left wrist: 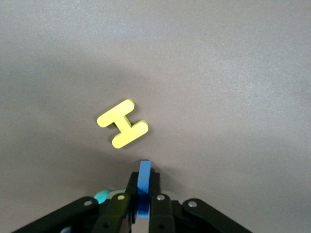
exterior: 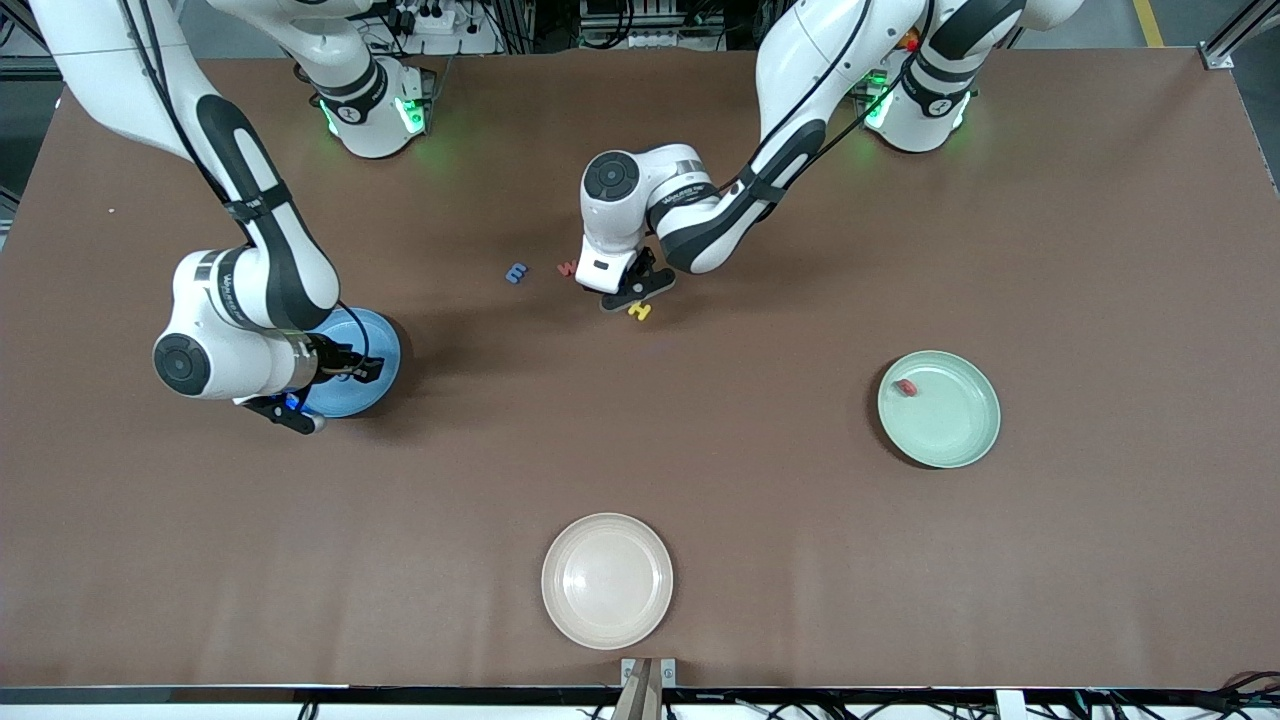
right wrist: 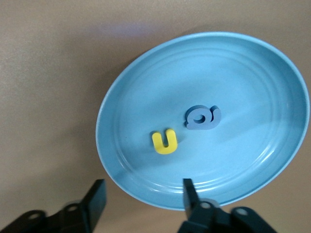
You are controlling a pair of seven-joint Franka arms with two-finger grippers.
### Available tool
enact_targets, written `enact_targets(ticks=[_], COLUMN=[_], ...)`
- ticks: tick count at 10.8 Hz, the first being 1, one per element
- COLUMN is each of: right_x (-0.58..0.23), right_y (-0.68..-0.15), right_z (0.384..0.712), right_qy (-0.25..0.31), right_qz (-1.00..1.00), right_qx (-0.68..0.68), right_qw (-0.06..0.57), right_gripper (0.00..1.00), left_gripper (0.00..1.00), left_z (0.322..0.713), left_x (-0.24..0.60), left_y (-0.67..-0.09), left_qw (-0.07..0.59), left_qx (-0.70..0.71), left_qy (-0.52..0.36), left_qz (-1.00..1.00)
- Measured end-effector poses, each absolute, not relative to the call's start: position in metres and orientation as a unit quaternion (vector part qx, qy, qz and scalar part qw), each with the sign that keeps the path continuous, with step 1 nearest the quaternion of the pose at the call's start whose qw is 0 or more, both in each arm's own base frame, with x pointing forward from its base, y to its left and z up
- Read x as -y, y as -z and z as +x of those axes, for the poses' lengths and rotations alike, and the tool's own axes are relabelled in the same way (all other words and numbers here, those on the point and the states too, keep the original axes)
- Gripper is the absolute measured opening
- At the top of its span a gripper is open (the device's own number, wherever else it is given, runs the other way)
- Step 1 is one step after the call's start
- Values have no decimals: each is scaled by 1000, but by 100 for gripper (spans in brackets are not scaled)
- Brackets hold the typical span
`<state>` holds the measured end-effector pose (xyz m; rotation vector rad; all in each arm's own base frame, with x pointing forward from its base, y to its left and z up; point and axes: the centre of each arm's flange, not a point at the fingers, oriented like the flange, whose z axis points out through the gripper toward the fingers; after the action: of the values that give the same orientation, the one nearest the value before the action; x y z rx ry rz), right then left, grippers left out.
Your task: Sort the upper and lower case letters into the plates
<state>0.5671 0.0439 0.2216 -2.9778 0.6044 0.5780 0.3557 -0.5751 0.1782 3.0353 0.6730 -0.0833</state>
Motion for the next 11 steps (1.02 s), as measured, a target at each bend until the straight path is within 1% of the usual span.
enact_targets(ticks=[1, 2, 5, 6, 8, 9, 11], right_x=[-44, -45, -63, -71, -99, -122, -173], right_y=[-223, -228, -261, -273, -292, -296, -299], right_z=[568, 570, 573, 573, 571, 567, 554], right_qy=[-185, -181, -178, -178, -174, -174, -178], right_qz=[-965, -967, -971, -972, -972, -970, -966], right_qx=[-184, -176, -158, -151, -156, -169, -187], right_qw=[27, 29, 30, 30, 27, 22, 14], right_gripper=[92, 92, 87, 83, 78, 74, 74], left_gripper=[13, 12, 10, 10, 10, 10, 10], left_z=[355, 355, 364, 369, 379, 387, 415], left_x=[576, 576, 574, 573, 568, 564, 545], left_y=[-176, -175, -178, -180, -187, -195, -215], left_qw=[15, 15, 16, 13, -13, -30, -52], left_qx=[-216, -216, -222, -225, -228, -223, -201], left_qy=[27, 27, 24, 23, 22, 21, 20], left_qz=[976, 976, 975, 974, 973, 974, 978])
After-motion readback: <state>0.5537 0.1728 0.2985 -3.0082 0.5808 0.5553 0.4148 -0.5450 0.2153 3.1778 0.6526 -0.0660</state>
